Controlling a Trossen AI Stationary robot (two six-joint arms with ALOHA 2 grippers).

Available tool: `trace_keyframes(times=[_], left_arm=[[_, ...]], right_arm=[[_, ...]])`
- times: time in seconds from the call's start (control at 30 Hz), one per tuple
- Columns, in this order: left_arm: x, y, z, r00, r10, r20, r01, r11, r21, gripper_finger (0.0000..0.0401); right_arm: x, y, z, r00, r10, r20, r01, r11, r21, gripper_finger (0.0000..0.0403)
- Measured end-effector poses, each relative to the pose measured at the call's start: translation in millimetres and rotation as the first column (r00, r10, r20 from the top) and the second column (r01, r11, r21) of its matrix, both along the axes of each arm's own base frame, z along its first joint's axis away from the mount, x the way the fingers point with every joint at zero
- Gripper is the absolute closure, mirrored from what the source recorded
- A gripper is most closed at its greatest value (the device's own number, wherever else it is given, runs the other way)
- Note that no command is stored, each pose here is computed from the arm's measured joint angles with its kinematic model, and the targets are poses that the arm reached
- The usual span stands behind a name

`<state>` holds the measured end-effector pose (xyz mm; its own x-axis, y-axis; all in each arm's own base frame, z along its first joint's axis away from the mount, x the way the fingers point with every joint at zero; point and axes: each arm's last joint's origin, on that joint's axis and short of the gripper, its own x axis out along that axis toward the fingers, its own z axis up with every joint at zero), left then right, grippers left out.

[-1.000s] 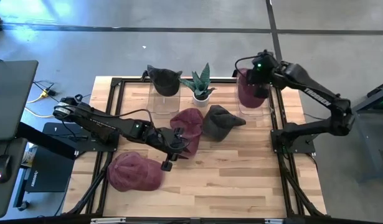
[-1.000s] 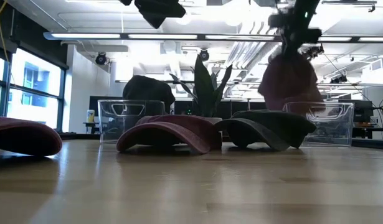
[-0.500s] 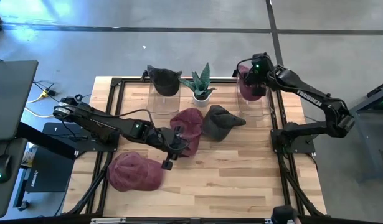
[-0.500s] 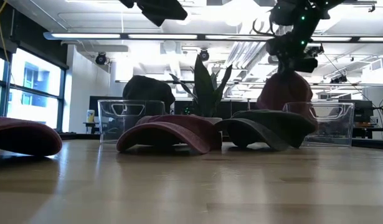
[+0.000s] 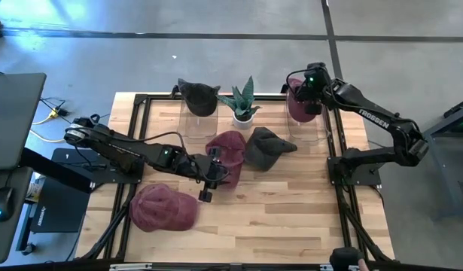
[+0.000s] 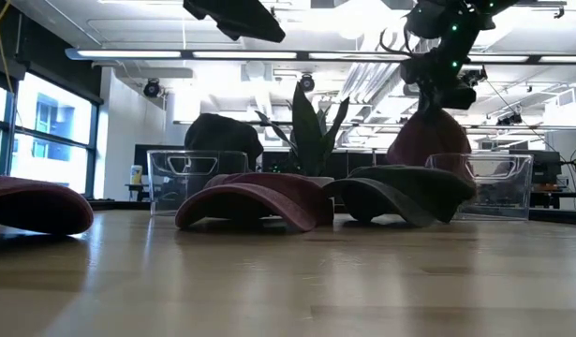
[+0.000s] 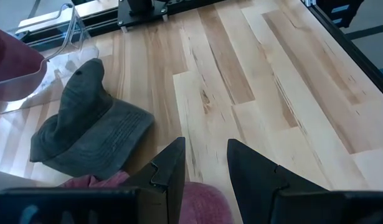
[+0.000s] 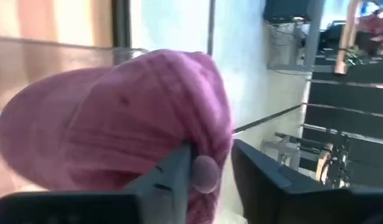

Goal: Pick & Place hat
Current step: Put the bottom right red cap into the right transparent bin, then put the black cap into the left transparent bin

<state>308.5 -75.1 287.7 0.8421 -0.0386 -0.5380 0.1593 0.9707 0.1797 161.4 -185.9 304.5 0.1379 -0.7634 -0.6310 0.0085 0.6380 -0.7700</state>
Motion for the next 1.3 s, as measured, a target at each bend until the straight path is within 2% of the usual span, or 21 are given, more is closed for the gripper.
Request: trace_keyframes(times=[0.1,0.23,0.33,0.6,0.77,0.9,1.0,1.07,1.13,1.2,1.3], left_arm=[[0,0,0,1.000,0.000,0.000,0.000,1.000,0.000,0.0288],[0,0,0,1.000,0.001,-0.002,-0.001,1.000,0.000,0.0288],[0,0,0,1.000,0.001,-0.003,-0.001,1.000,0.001,0.0288],[0,0,0,1.000,0.002,-0.003,-0.002,1.000,0.002,0.0288],[-1,0,-1,1.000,0.004,-0.010,-0.004,1.000,0.001,0.0288],[-2,0,-3,0.999,0.009,-0.036,-0.009,1.000,-0.001,0.0288],[-4,1,-6,0.997,0.025,-0.071,-0.026,1.000,-0.017,0.0288],[-6,1,-8,0.994,0.038,-0.100,-0.041,0.999,-0.030,0.0288],[-7,1,-10,0.990,0.054,-0.133,-0.061,0.997,-0.050,0.0288],[-10,1,-13,0.983,0.063,-0.175,-0.079,0.994,-0.082,0.0288],[-17,-5,-18,0.963,0.071,-0.262,-0.107,0.986,-0.125,0.0288]], right_arm=[[1,-3,4,0.997,-0.066,0.029,0.068,0.996,-0.058,0.0249],[3,-2,10,0.980,-0.195,0.048,0.201,0.965,-0.170,0.0199],[7,5,11,0.970,-0.233,0.066,0.242,0.950,-0.197,0.0176],[32,41,9,0.959,-0.234,0.157,0.264,0.942,-0.209,0.0168],[54,85,8,0.970,-0.127,0.208,0.175,0.958,-0.226,0.0178],[68,130,5,0.935,-0.013,0.354,0.057,0.992,-0.115,0.0186],[75,164,2,0.868,0.027,0.495,-0.063,0.996,0.056,0.0191],[78,185,1,0.822,0.016,0.569,-0.150,0.970,0.190,0.0192],[80,204,-2,0.791,-0.014,0.612,-0.223,0.924,0.309,0.0194],[84,222,-7,0.783,-0.038,0.621,-0.278,0.872,0.404,0.0194],[90,250,-17,0.782,-0.048,0.622,-0.329,0.815,0.477,0.0194]])
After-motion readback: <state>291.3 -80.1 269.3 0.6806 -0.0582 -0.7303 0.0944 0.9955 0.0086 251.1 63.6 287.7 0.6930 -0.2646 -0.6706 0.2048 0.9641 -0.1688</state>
